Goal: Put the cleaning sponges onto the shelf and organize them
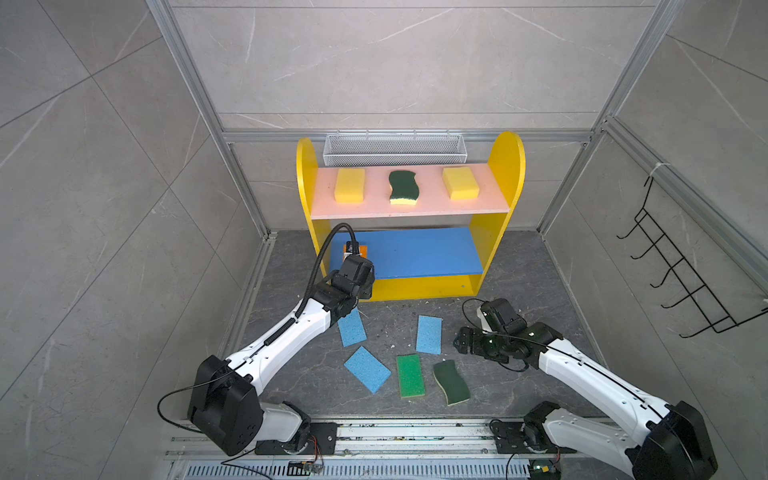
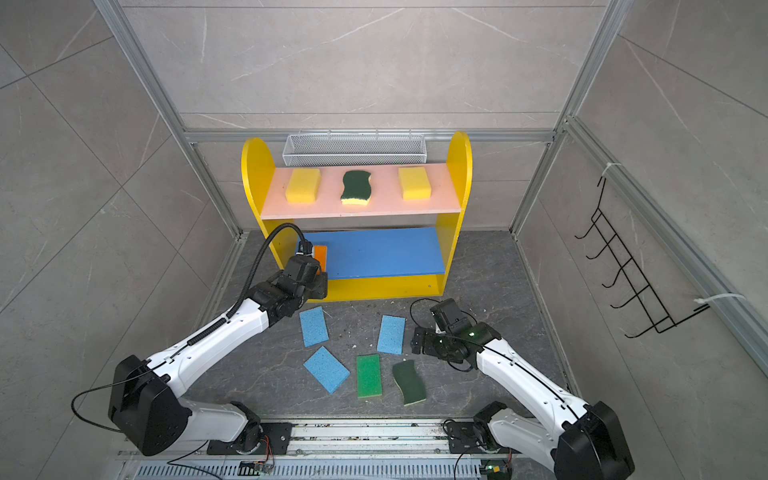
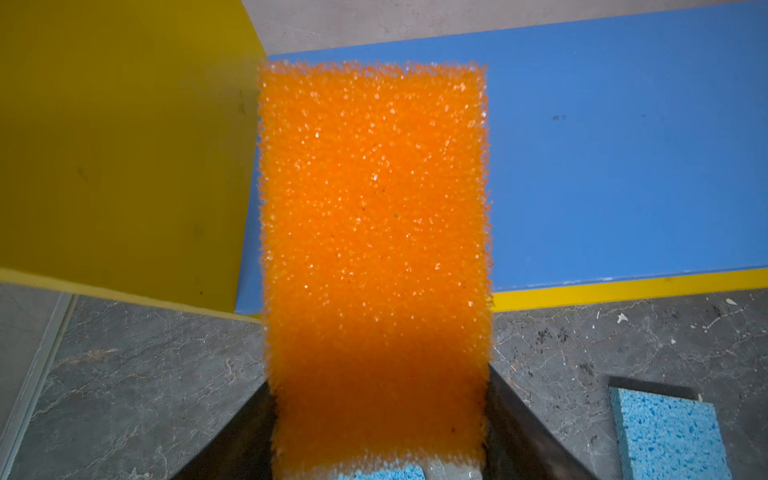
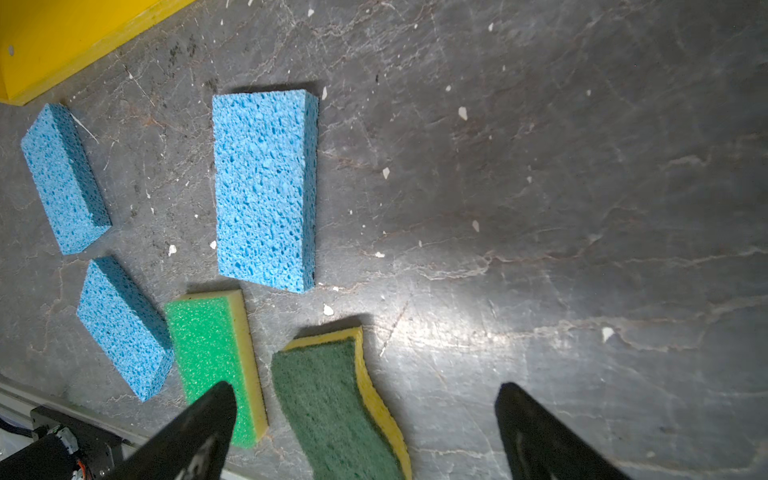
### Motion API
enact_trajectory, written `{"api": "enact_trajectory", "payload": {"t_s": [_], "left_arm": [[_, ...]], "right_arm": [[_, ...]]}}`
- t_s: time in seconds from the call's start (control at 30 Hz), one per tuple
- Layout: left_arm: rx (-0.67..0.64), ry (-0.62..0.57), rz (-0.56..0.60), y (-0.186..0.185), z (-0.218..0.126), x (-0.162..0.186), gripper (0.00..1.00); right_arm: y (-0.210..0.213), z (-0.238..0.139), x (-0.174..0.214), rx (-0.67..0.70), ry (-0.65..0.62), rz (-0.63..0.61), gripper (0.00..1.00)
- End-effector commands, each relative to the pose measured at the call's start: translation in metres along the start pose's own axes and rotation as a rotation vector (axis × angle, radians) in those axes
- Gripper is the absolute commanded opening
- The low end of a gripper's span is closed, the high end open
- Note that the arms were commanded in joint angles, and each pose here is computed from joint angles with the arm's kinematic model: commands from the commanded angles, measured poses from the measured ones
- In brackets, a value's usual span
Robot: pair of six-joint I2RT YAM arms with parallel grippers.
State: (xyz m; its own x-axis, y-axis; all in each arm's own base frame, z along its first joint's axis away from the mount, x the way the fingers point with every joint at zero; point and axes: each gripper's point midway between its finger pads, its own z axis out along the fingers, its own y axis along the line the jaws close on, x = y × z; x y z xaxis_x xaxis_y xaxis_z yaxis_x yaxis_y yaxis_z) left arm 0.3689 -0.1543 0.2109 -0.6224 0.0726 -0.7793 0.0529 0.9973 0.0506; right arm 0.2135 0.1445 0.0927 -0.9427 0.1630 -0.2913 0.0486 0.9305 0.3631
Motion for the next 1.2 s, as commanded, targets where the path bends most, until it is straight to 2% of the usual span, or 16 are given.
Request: {"api": "enact_trajectory", "payload": {"t_s": [0.0, 0.23, 1.17], "left_arm": [[0.02, -0.073, -0.009, -0.002, 0.0, -0.032, 0.67], [0.009, -0.067, -0.022, 0.003, 0.017, -0.038, 0.67], [-0.072, -0.035, -0.031, 0.008, 0.075, -0.026, 0.68]], "right_arm": [[0.002, -0.002, -0.001, 0.003, 0.0, -0.019, 0.99], [0.001, 0.001, -0.001, 0.011, 0.008, -0.021, 0.99], [0.0, 0.005, -0.001, 0.019, 0.017, -0.024, 0.99]]}}
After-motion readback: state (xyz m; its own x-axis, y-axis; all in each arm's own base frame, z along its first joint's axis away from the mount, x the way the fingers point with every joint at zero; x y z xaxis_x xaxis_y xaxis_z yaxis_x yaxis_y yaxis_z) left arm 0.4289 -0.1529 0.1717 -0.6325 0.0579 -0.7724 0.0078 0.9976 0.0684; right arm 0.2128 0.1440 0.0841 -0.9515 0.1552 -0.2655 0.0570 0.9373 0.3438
